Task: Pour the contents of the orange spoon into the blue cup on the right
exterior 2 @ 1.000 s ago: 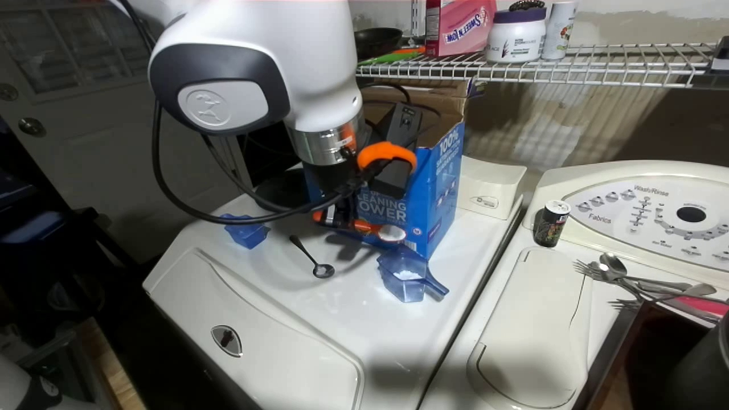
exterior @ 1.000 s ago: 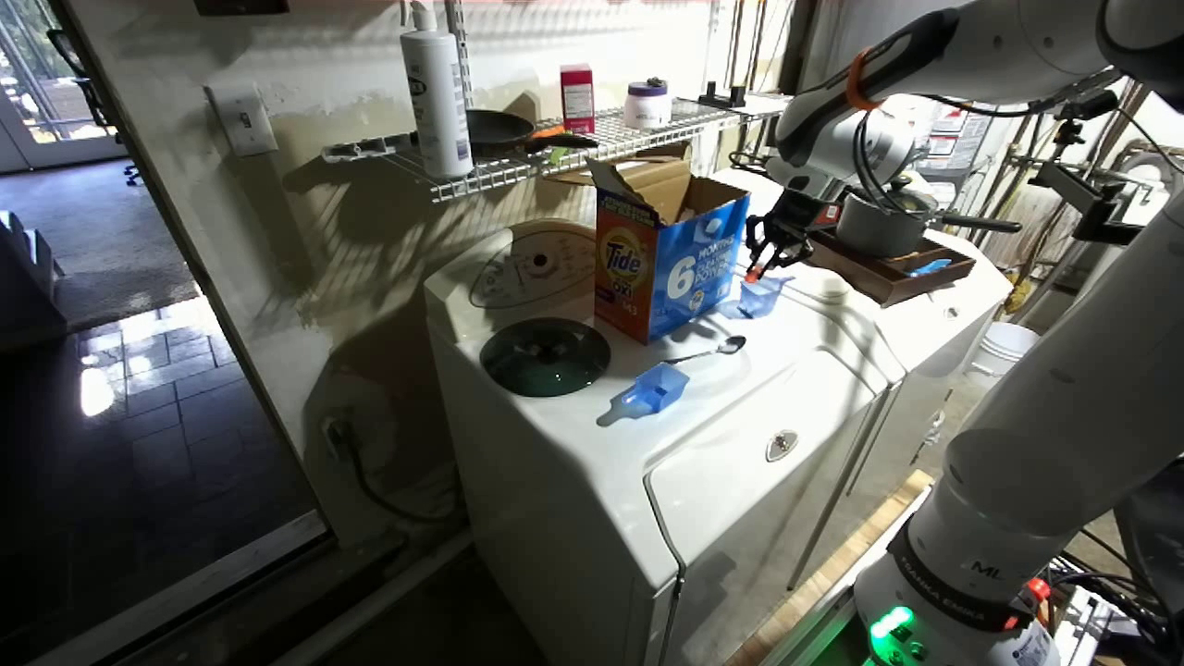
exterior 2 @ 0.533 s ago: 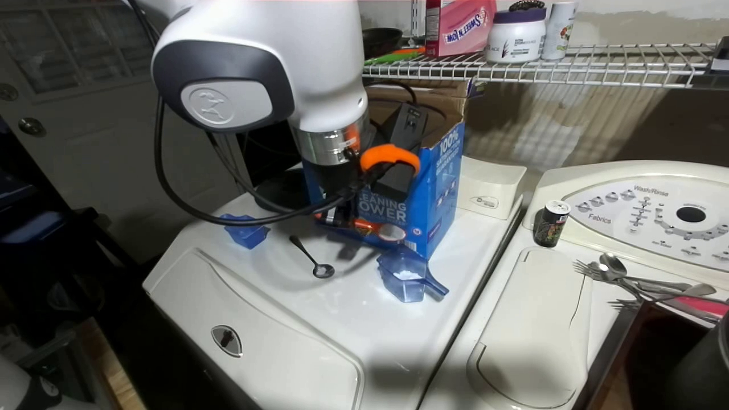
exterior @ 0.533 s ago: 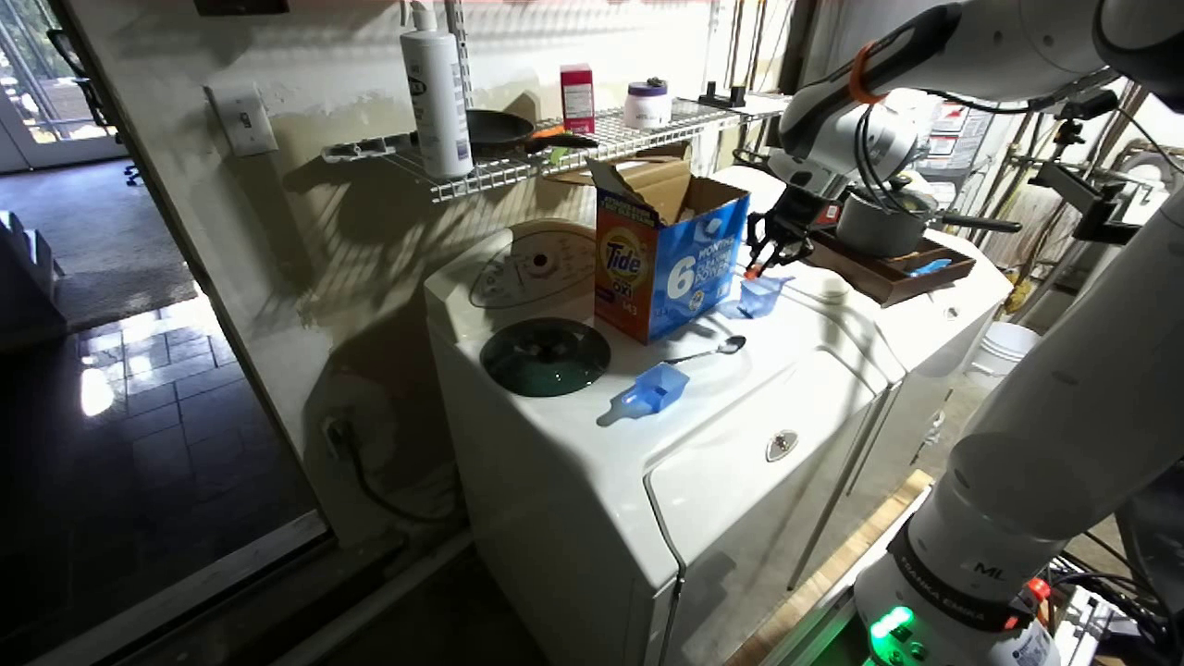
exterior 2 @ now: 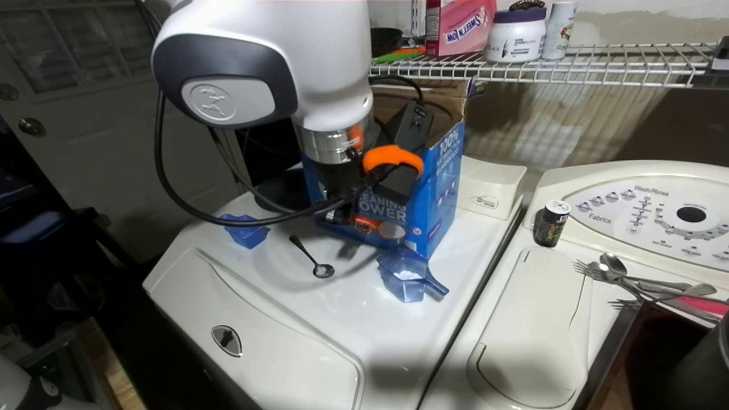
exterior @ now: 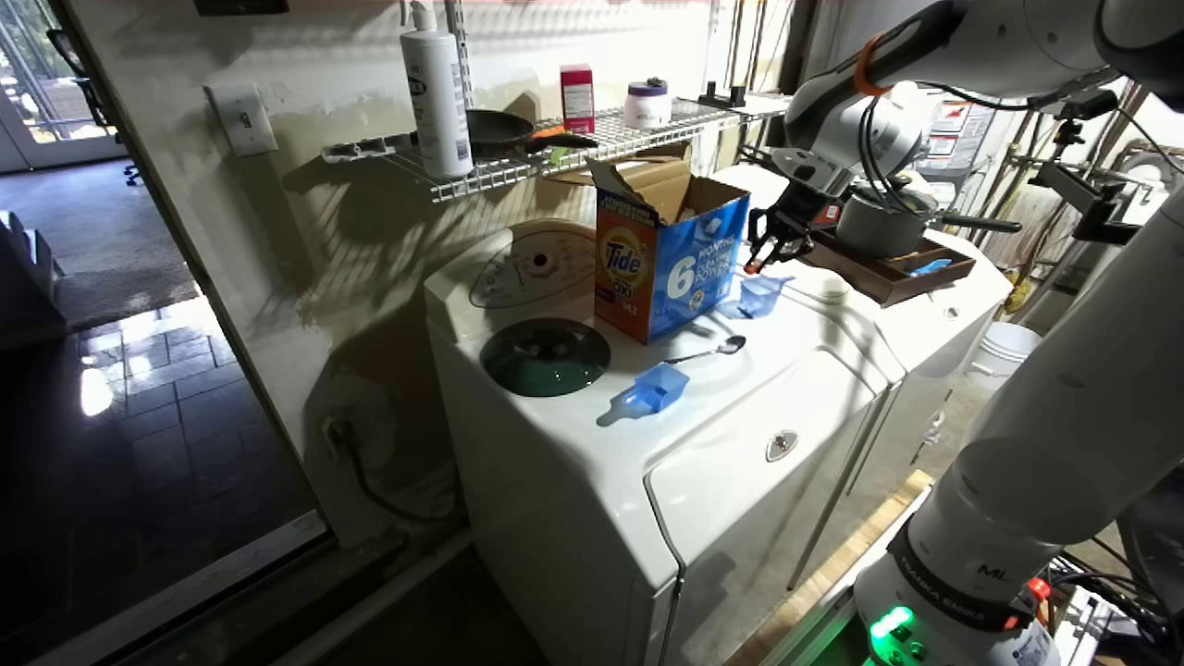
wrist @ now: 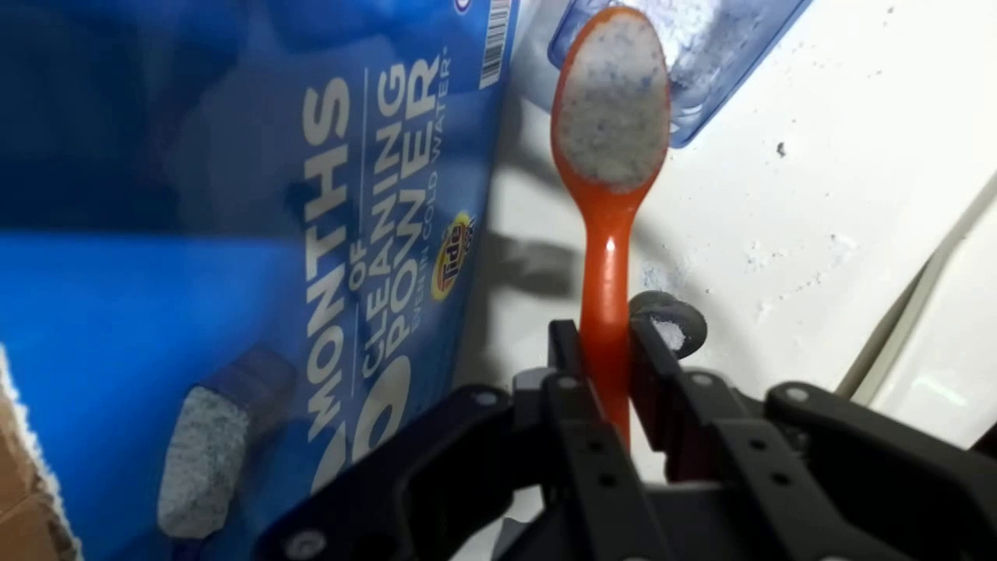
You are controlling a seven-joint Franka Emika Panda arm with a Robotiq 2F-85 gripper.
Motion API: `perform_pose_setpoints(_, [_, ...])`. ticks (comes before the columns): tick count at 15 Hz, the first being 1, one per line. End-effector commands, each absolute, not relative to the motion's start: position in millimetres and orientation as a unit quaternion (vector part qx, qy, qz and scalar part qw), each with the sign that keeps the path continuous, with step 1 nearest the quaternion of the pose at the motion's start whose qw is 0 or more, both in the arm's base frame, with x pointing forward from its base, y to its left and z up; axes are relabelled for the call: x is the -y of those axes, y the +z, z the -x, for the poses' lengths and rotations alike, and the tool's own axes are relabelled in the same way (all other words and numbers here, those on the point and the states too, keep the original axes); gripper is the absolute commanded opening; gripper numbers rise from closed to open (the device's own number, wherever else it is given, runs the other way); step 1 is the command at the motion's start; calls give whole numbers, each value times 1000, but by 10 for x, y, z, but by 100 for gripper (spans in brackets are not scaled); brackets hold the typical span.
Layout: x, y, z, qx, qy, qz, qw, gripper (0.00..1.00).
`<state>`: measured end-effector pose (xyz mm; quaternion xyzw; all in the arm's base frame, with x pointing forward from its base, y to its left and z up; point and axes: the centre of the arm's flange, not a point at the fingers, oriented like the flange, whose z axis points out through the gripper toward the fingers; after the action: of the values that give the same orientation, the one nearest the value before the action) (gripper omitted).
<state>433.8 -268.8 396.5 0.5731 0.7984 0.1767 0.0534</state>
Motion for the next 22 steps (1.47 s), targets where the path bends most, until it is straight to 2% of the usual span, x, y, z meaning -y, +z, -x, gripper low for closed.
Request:
perform_pose_setpoints(1, [2905,3868,-4421,-802,188,-564,54,5])
perform_pose_setpoints(22, [3015,3866,-4476,-788,220,-573,48,5])
